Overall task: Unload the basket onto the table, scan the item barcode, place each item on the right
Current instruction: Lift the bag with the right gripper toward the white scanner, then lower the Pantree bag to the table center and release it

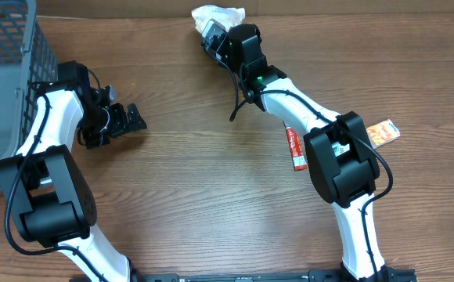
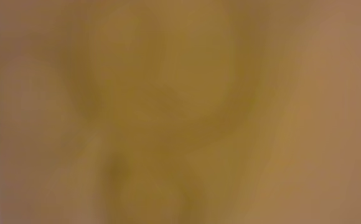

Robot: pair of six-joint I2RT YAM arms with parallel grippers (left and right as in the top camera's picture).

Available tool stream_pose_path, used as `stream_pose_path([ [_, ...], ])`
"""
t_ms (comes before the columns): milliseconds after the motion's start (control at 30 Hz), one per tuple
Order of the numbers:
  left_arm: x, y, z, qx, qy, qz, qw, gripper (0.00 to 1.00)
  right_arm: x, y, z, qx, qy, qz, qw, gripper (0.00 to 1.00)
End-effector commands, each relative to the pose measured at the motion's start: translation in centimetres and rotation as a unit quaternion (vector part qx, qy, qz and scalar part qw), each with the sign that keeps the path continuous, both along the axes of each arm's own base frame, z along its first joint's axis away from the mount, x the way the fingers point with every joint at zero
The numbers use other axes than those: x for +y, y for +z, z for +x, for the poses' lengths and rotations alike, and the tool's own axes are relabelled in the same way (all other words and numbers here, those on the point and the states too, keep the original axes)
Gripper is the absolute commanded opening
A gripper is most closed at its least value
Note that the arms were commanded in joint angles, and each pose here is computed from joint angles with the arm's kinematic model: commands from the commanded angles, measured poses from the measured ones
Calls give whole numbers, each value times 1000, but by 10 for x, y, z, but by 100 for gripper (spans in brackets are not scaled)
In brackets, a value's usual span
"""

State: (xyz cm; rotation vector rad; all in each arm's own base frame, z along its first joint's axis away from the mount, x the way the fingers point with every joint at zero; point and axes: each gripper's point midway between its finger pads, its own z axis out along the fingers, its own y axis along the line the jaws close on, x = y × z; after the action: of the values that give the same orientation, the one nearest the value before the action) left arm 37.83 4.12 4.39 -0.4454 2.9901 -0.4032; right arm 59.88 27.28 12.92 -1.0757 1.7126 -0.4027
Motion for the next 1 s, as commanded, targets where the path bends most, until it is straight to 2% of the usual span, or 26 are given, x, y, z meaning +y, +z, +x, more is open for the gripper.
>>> stream_pose_path([
  [0,6,2,5,-2,10,9,1000,100,24,4,-8,-1,24,9,1000,4],
  [667,6,2,5,-2,10,9,1000,100,27,-15,-20,73,-22,110,991,4],
  [800,6,2,5,-2,10,9,1000,100,25,15,-19,58,-30,142,988,4],
  [967,6,2,5,-2,10,9,1000,100,13,87,-22,21,-44,209,977,4],
])
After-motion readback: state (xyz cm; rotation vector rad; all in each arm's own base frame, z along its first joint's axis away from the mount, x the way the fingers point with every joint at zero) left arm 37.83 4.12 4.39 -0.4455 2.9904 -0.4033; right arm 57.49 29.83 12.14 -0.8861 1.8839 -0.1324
